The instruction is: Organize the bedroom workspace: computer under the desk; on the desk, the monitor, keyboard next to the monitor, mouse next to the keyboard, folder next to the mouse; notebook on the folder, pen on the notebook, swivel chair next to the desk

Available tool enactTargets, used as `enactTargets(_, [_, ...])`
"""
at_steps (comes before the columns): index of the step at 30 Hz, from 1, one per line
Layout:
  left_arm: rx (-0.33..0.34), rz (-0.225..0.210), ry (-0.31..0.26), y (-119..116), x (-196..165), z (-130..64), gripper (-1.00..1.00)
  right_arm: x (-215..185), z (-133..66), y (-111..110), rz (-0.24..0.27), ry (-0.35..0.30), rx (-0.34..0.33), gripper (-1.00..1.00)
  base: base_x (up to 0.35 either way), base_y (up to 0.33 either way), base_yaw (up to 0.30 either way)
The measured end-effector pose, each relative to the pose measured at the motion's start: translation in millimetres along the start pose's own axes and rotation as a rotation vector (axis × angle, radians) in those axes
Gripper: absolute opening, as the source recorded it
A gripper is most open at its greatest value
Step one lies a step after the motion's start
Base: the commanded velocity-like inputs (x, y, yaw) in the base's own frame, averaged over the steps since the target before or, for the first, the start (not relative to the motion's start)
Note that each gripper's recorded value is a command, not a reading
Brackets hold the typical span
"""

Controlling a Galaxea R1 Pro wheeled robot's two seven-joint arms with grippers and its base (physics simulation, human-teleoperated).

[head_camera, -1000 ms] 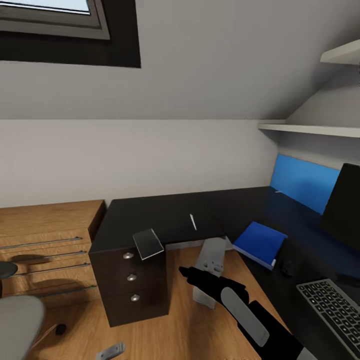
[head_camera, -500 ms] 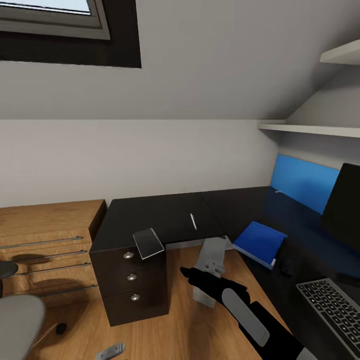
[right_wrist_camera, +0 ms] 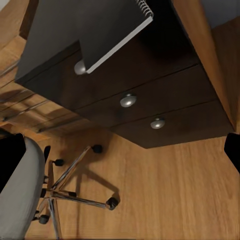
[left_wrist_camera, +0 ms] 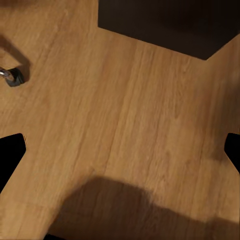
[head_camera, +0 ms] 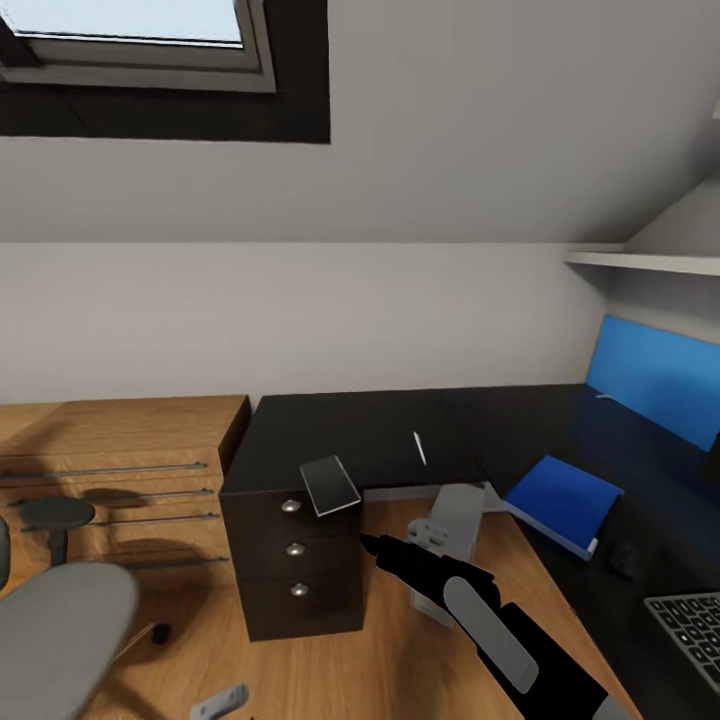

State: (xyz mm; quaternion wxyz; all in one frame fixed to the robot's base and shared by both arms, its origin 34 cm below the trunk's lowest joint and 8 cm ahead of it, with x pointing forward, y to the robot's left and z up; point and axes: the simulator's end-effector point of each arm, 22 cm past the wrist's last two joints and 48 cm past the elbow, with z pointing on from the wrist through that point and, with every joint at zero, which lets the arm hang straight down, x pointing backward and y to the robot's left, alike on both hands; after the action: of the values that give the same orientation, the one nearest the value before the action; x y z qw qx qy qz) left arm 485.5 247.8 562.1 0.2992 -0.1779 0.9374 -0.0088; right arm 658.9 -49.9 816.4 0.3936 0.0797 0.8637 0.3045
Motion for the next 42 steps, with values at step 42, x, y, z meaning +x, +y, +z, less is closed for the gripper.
enactTargets(42, [0.222,0.044,-0.044,-64,-71,-16.6,1.00,10,27.7,-58,0.064,-0.163,0.046,1.00,0.000,0.000,0.016])
